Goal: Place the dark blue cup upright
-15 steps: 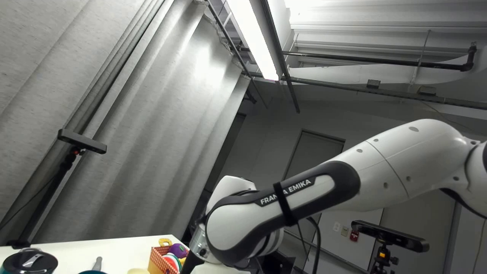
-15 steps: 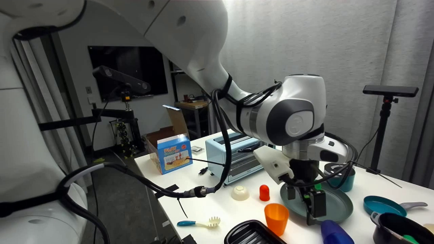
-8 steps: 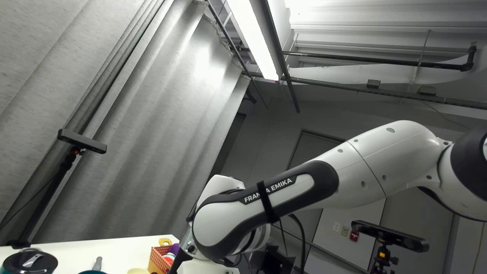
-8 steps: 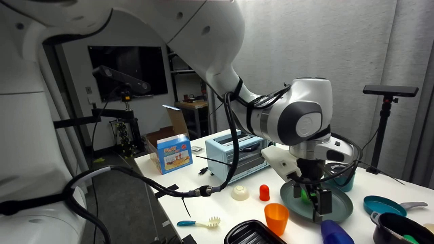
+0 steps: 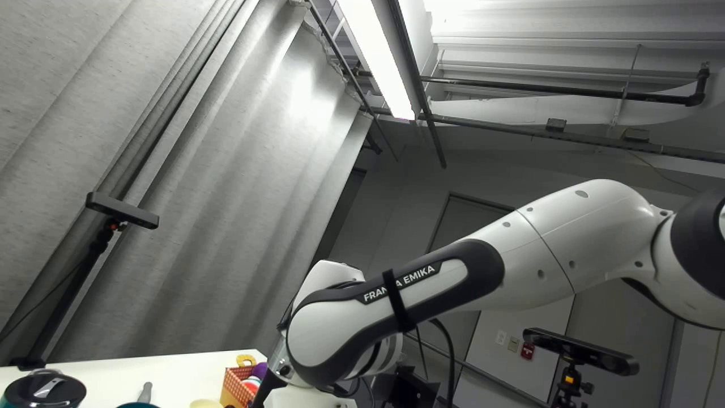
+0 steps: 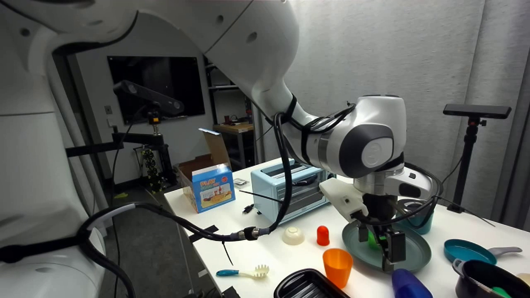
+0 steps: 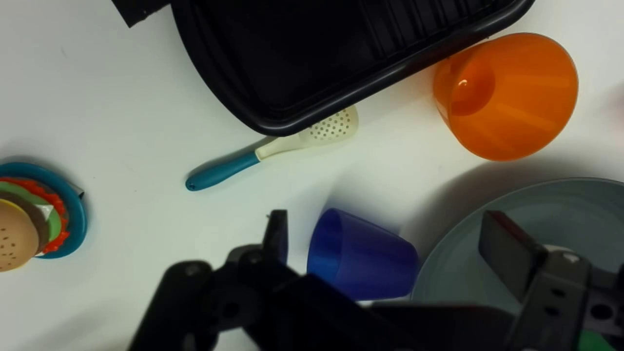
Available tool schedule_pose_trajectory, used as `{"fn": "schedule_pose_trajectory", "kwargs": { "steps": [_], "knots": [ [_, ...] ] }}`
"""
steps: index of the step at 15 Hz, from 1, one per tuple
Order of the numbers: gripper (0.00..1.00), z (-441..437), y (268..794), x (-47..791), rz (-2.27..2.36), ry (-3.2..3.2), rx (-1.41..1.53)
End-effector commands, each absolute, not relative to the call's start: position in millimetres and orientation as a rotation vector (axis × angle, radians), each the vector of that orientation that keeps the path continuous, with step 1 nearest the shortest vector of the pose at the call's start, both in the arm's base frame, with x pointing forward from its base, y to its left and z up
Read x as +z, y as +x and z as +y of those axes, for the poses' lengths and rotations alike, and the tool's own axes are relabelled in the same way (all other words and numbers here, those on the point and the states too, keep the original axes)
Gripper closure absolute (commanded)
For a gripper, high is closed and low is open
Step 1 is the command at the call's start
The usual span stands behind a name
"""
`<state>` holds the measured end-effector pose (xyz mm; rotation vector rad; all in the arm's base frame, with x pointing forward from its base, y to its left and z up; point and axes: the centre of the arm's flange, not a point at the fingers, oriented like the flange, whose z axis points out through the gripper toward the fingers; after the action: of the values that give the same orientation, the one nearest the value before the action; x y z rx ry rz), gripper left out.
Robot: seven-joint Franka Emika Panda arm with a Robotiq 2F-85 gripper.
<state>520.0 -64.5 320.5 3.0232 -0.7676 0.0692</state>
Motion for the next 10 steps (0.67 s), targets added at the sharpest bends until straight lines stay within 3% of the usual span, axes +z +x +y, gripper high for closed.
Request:
{"fn": "schedule_pose_trajectory", "kwargs": {
  "steps": [1, 10],
  "knots": [
    [0.0, -71.7, 525.9, 316.1, -0.795, 3.01, 0.091],
    [0.0, -112.6, 549.8, 291.9, -0.916, 3.009, 0.231]
  ]
}}
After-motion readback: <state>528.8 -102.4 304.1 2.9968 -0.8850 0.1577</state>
